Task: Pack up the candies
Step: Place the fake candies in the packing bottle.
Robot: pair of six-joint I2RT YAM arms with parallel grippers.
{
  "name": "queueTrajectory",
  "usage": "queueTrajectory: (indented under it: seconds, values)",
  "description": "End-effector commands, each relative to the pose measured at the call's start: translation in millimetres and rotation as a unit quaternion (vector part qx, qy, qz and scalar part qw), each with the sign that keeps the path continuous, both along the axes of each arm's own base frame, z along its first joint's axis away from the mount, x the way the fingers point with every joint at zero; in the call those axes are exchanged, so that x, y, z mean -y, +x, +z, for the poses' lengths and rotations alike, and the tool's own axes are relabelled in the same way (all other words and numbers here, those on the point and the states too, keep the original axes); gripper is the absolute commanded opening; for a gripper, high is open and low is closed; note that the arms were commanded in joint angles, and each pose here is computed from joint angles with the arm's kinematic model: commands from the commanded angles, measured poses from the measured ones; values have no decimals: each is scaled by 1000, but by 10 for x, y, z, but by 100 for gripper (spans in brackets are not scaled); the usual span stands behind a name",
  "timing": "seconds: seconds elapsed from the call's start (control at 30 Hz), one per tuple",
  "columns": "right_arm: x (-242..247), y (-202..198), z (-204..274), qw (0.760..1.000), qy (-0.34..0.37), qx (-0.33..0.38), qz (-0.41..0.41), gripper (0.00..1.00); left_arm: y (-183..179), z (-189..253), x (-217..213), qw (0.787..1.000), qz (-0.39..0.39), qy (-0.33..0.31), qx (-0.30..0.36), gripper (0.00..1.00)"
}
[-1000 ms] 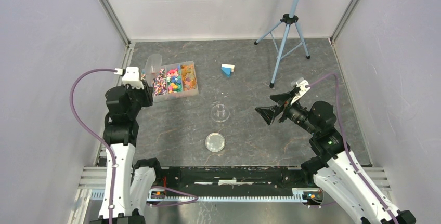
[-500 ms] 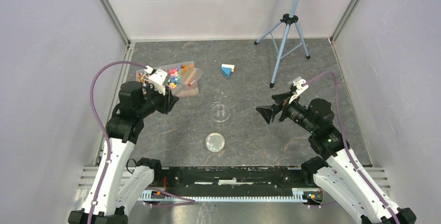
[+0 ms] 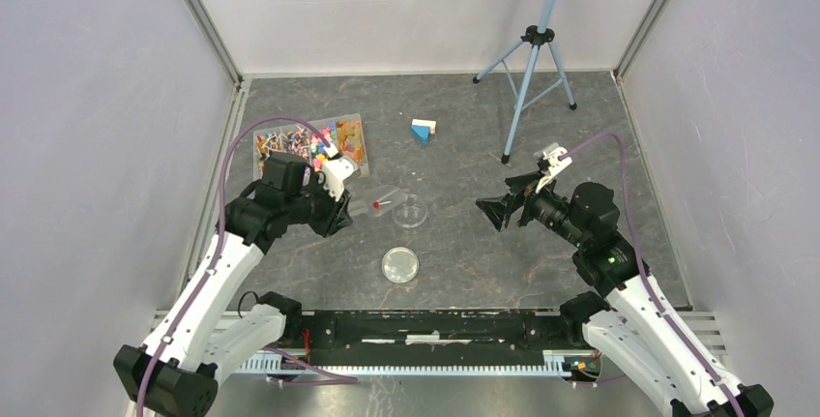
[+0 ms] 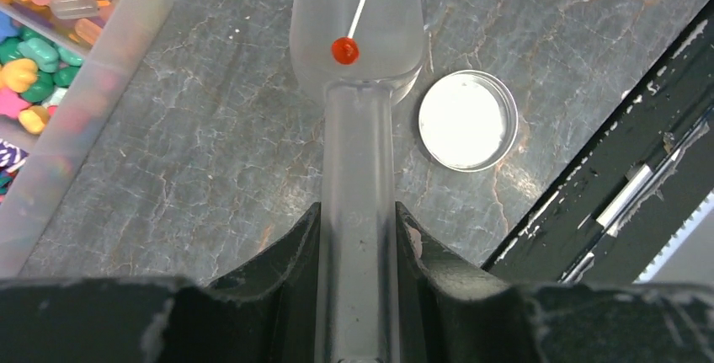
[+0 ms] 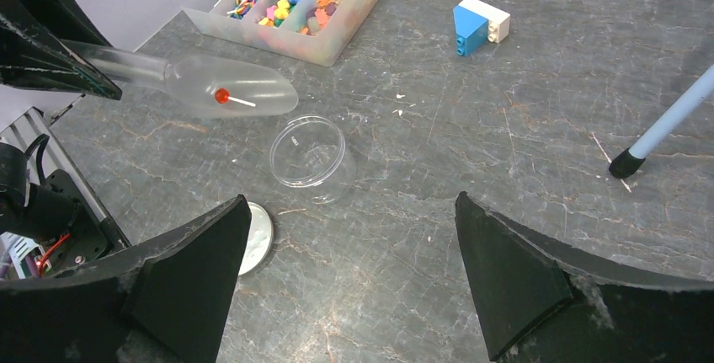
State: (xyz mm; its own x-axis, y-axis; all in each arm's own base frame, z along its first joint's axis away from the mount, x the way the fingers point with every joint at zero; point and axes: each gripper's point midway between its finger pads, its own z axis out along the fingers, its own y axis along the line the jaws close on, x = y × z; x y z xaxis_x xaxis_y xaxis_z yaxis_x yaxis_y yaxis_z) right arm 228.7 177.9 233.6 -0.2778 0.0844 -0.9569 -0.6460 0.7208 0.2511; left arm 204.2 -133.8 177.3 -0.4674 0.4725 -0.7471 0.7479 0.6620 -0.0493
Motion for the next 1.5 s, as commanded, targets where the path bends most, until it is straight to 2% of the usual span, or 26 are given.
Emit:
queueTrajectory:
  seconds: [0.0, 0.27, 0.5, 0.77, 0.97, 1.2, 1.37, 1.47]
  values:
    - [19, 45, 198, 999, 6, 31, -7, 98, -40, 148, 22, 999, -30, 15, 16, 2]
    - [12, 36, 177, 1000, 9, 28, -6, 98, -146, 166, 103, 999, -45, 21, -18, 2]
    - [12, 14, 152, 1000, 12, 26, -5, 98, -127, 150, 91, 993, -17, 65, -94, 2]
    - [9, 12, 150, 1000, 14, 25, -5, 98, -204, 90, 190, 985, -26, 108, -134, 2]
    - [5, 14, 115, 1000, 15, 22, -4, 98, -164, 176, 240, 986, -25, 106, -124, 2]
    - [0, 10, 90, 1000, 15, 19, -2, 98, 29, 602, 258, 996, 17, 69, -54, 2]
    - [-6, -1, 80, 1000, 17, 18, -1, 98, 187, 861, 85, 993, 92, 75, -14, 2]
    - [-8, -11, 63, 1000, 19, 17, 1, 98, 294, 885, -156, 982, 164, 92, -34, 2]
